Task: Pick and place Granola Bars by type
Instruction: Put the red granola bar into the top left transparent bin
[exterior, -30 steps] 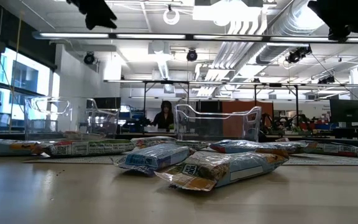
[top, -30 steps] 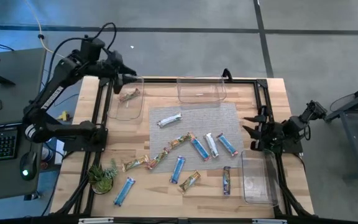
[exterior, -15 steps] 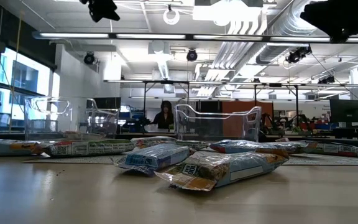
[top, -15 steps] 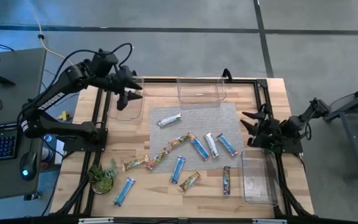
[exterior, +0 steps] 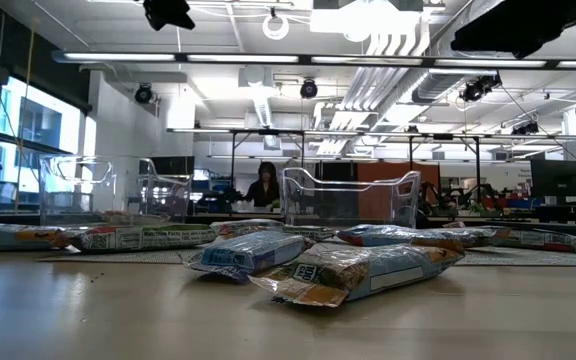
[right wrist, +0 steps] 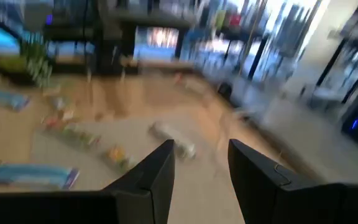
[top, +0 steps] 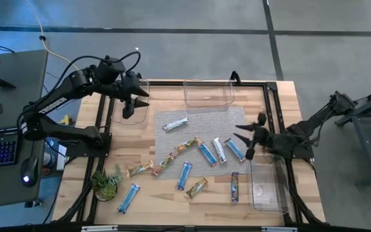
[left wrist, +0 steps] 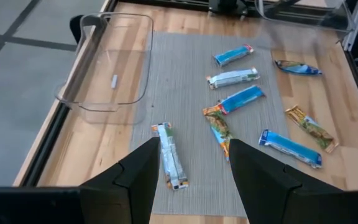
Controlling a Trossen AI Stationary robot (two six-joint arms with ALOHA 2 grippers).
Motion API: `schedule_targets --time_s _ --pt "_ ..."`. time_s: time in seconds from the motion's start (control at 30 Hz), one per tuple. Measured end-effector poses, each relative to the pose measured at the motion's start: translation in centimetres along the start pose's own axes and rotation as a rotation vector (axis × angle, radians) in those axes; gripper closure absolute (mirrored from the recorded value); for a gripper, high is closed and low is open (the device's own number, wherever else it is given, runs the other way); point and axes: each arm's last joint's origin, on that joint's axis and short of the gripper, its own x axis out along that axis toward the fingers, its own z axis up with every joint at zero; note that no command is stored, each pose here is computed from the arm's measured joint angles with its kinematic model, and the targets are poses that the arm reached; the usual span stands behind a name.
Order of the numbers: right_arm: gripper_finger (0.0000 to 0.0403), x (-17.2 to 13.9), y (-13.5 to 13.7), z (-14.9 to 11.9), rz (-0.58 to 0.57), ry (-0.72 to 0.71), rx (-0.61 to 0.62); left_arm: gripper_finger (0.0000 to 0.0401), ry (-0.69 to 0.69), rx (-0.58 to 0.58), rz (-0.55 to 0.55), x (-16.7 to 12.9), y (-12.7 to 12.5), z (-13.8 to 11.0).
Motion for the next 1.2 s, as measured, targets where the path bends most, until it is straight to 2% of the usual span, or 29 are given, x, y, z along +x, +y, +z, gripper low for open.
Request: schedule_targets --time_s 0.13,0.3,0.4,0.63,0.8,0.9,1.07,1.2 --pt "0.0269 1.4 1.2 1.0 -0.007 0.153 0.035 0.0215 0.0 0.007 -0.008 0.1 -0.2 0.0" --pt "0.0269 4.1 1.2 1.5 -0.07 0.393 0.124 0.0215 0.001 0.006 -0.01 0.1 -0.2 0.0" --pt "0.0269 6.1 0.9 0.8 -0.104 0.537 0.176 0.0215 0.001 -0.002 -0.009 0.1 -0.2 0.0" --pt "0.0269 9.4 0.9 -1.9 -0.03 0.838 0.293 0.0215 0.007 -0.004 -0.01 0.1 -0.2 0.0" --pt "0.0269 10.2 1.0 -3.3 -0.062 0.944 0.302 0.0215 0.009 -0.005 -0.01 0.1 -0.2 0.0" --pt "0.0269 10.4 0.9 -4.0 -0.137 0.993 0.36 0.0215 0.009 -0.005 -0.01 0.1 -0.2 0.0" --pt "0.0269 10.2 0.9 -5.4 -0.207 1.114 0.312 0.0215 0.009 -0.005 -0.01 0.1 -0.2 0.0" --pt "0.0256 10.6 1.2 -6.2 -0.201 1.173 0.308 0.0215 0.009 -0.005 -0.01 0.1 -0.2 0.0"
